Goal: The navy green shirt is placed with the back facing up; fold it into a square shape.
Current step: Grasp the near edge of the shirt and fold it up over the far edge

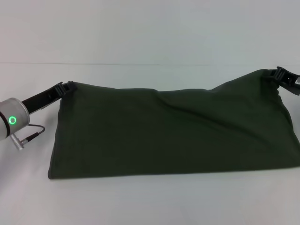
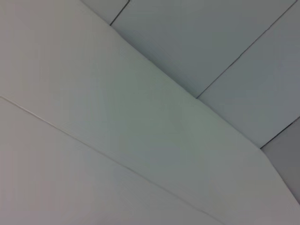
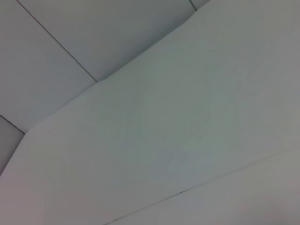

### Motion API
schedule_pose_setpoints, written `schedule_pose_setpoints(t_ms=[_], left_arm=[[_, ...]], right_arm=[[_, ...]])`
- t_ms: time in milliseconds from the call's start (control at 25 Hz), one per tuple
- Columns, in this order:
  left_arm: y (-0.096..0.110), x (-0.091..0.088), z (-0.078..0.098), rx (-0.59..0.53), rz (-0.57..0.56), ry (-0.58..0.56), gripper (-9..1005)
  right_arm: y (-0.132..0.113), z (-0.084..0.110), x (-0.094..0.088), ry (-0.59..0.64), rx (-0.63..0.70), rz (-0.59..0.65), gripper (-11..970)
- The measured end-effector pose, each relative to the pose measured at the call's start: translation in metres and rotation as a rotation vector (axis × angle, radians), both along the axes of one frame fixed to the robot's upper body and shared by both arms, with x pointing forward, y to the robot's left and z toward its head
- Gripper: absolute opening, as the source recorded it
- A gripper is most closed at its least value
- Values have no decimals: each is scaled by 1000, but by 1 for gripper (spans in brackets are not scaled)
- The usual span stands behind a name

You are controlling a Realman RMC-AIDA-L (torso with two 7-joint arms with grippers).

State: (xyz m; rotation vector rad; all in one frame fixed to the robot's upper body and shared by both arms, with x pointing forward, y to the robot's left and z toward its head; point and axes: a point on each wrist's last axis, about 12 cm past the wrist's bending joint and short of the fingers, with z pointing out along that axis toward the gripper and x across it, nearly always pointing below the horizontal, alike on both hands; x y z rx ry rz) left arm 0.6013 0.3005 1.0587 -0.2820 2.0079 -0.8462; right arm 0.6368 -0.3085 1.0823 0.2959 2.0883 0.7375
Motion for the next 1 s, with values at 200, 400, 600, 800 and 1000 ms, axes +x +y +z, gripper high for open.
schedule_pose_setpoints(t_ms=[200,400,600,800,1000], left_arm=[[3,-1,1,-25,40,-28,36],[6,-1,2,-55,66,-45,35],[-2,1,2,-45,61,-49,35],[-8,5,2,-31,65,-48,35],[-12,7,1,-30,75,-47,35]], right_arm=[[3,3,1,-32,41,-5,19],[0,7,0,-79,90,-32,19],[9,4,1,-90,79,-31,20],[15,1,3,-83,64,-37,20],[17,-1,4,-74,55,-49,20]])
